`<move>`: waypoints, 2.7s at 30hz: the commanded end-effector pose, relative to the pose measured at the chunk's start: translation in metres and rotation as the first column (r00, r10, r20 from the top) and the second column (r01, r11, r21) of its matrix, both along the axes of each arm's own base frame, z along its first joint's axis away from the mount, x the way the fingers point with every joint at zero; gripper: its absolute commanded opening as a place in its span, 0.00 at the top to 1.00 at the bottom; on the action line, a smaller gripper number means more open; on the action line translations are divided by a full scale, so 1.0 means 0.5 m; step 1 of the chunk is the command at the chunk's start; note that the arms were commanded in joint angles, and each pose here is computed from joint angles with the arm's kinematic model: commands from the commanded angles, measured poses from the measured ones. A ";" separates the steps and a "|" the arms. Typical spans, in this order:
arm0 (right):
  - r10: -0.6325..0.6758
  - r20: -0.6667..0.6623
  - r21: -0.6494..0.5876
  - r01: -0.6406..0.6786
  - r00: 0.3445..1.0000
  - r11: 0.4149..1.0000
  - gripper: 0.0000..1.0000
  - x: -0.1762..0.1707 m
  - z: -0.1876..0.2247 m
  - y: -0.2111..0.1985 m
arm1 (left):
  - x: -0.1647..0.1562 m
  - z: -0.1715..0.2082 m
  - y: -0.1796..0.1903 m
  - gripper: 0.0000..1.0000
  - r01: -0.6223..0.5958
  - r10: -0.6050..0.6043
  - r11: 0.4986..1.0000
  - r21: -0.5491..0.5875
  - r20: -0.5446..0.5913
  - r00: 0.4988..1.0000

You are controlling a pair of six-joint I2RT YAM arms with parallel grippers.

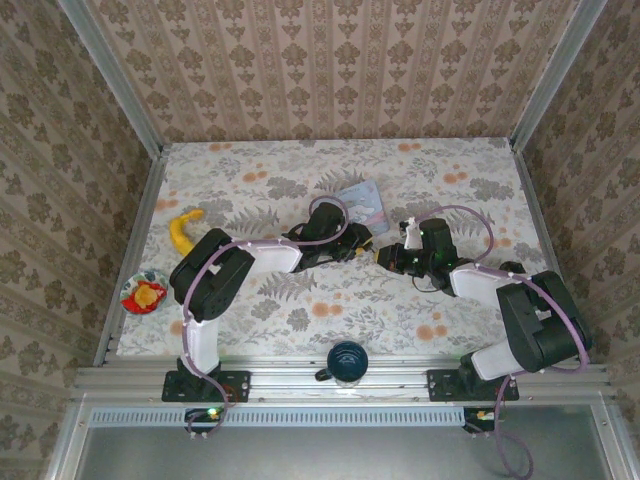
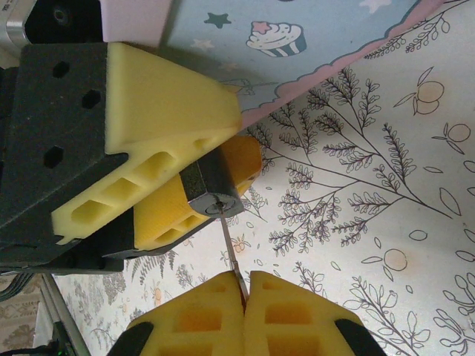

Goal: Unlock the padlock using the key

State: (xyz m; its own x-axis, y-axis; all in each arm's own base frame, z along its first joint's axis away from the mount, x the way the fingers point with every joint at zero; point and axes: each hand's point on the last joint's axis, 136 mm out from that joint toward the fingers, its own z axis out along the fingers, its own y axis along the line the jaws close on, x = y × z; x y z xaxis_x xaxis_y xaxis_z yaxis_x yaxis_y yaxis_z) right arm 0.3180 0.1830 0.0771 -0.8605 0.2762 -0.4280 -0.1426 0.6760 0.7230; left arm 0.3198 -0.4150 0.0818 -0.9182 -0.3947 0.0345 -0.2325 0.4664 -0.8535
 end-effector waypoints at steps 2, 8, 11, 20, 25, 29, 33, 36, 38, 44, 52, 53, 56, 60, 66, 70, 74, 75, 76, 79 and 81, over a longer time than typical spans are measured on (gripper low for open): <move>-0.028 0.034 0.002 0.028 0.999 1.000 1.00 0.030 0.017 0.001 | -0.073 -0.106 0.019 1.00 0.037 -0.019 0.997 0.068 -0.244 0.969; -0.065 0.006 0.016 0.065 0.998 0.998 1.00 0.046 0.015 -0.006 | -0.077 -0.104 0.016 1.00 0.045 -0.028 0.997 0.065 -0.244 0.969; -0.090 -0.013 0.028 0.090 0.996 0.996 1.00 0.052 0.009 -0.014 | -0.080 -0.103 0.016 1.00 0.048 -0.031 0.997 0.065 -0.242 0.970; -0.106 -0.039 0.067 0.109 0.994 0.992 1.00 0.050 0.005 -0.033 | -0.082 -0.099 0.019 1.00 0.047 -0.031 0.997 0.064 -0.236 0.971; -0.109 -0.050 0.076 0.113 0.993 0.991 1.00 0.051 0.002 -0.042 | -0.081 -0.099 0.017 1.00 0.048 -0.031 0.997 0.064 -0.235 0.971; -0.114 -0.046 0.078 0.118 0.992 0.990 1.00 0.053 0.004 -0.046 | -0.080 -0.099 0.014 1.00 0.049 -0.033 0.997 0.063 -0.235 0.971; -0.094 -0.043 0.101 0.098 0.995 0.990 1.00 0.052 0.009 -0.037 | -0.083 -0.103 0.014 1.00 0.050 -0.033 0.996 0.068 -0.241 0.970; -0.081 -0.037 0.100 0.085 0.996 0.991 1.00 0.045 0.011 -0.035 | -0.077 -0.102 0.016 1.00 0.038 -0.021 0.997 0.065 -0.242 0.970; -0.070 -0.034 0.081 0.073 0.997 0.994 1.00 0.033 0.009 -0.036 | -0.071 -0.102 0.020 1.00 0.025 -0.009 0.998 0.064 -0.242 0.970; -0.039 -0.026 0.045 0.040 0.999 0.998 1.00 -0.010 0.002 -0.037 | -0.064 -0.096 0.024 1.00 0.008 0.008 0.998 0.067 -0.238 0.971; 0.002 0.011 0.035 -0.002 1.000 0.999 1.00 -0.021 0.013 -0.009 | -0.066 -0.099 0.016 1.00 0.020 -0.005 0.998 0.059 -0.248 0.969; 0.005 0.014 0.034 -0.005 1.000 0.999 1.00 -0.019 0.015 -0.005 | -0.067 -0.098 0.015 1.00 0.020 -0.005 0.998 0.057 -0.247 0.969; 0.008 0.015 0.043 -0.009 1.000 0.999 1.00 -0.013 0.019 0.000 | -0.067 -0.099 0.015 1.00 0.022 -0.008 0.998 0.057 -0.247 0.969; -0.008 0.013 0.035 0.007 1.000 0.999 1.00 -0.007 0.017 -0.003 | -0.067 -0.098 0.013 1.00 0.025 -0.012 0.998 0.052 -0.247 0.969; -0.033 0.024 0.030 0.032 0.999 0.999 1.00 0.004 0.022 -0.008 | -0.067 -0.097 0.013 1.00 0.028 -0.015 0.998 0.049 -0.245 0.969; -0.037 0.033 0.030 0.036 0.999 0.999 1.00 0.011 0.027 -0.007 | -0.068 -0.096 0.013 1.00 0.028 -0.016 0.998 0.048 -0.244 0.970; -0.037 0.038 0.034 0.036 0.999 0.999 1.00 0.015 0.031 -0.006 | -0.068 -0.098 0.013 1.00 0.029 -0.016 0.998 0.048 -0.246 0.969; -0.037 0.038 0.035 0.036 0.999 0.999 1.00 0.016 0.032 -0.005 | -0.068 -0.097 0.012 1.00 0.029 -0.017 0.998 0.047 -0.245 0.969; -0.037 0.041 0.037 0.035 0.998 0.999 1.00 0.017 0.033 -0.005 | -0.068 -0.098 0.012 1.00 0.030 -0.018 0.998 0.046 -0.245 0.969; -0.039 0.039 0.036 0.038 0.998 0.999 1.00 0.020 0.032 -0.005 | -0.068 -0.098 0.010 1.00 0.031 -0.019 0.999 0.044 -0.247 0.969; -0.041 0.038 0.036 0.040 0.998 0.999 1.00 0.022 0.032 -0.005 | -0.068 -0.098 0.011 1.00 0.031 -0.019 0.999 0.044 -0.247 0.969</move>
